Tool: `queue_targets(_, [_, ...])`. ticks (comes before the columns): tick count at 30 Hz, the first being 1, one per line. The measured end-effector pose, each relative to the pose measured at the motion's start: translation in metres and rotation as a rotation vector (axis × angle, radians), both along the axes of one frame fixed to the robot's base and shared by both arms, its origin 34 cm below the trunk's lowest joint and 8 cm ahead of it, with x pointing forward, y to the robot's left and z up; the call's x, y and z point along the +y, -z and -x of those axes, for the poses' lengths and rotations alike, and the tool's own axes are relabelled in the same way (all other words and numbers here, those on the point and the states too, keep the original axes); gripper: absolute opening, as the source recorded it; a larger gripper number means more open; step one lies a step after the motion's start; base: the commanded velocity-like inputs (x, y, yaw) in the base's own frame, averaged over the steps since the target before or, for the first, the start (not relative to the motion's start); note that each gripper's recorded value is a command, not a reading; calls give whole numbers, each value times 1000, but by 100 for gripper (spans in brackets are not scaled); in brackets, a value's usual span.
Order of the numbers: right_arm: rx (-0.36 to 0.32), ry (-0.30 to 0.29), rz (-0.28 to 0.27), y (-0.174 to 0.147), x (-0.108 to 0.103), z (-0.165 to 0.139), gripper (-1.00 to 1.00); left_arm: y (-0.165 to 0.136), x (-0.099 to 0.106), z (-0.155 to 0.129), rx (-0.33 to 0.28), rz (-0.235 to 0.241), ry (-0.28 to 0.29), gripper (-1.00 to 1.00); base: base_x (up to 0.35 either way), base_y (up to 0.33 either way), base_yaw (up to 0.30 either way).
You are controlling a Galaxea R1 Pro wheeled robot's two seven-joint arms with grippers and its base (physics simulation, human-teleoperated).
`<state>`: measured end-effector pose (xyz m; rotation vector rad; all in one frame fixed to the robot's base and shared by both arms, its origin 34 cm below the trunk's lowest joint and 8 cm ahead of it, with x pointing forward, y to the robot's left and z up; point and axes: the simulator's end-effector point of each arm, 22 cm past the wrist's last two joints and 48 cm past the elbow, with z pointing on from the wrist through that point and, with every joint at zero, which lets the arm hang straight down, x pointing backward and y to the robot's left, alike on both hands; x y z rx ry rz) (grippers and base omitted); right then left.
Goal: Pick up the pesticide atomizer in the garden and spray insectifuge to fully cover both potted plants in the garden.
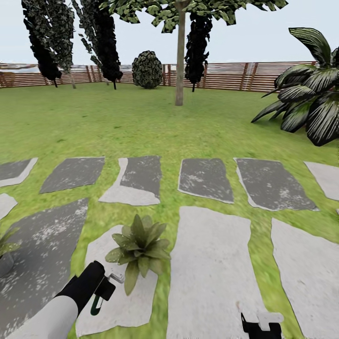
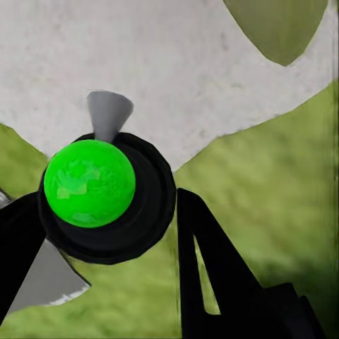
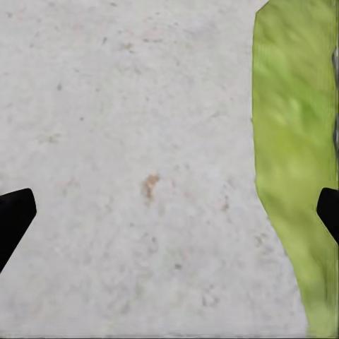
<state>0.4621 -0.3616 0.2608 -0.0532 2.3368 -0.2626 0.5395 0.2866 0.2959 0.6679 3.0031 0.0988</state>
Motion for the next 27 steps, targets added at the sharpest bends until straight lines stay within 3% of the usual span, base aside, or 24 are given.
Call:
queue_targets(10, [-1,0,0,0,0,-1,100,0,1,0,1,-2,-1,-100,-71,-60,255])
queue_targets(15, [0,0,0,0,0,0,100,0,1,0,2,-3,0,-100,0,-36,36])
queue_targets(21, [-1,0,0,0,0,0,100,0,1,1,2,-3,0,-100,0,-251,14])
queue_targets(27, [-1,0,-1,0,1,0,100,0,2,2,7,-6,1,-100,0,-270,233])
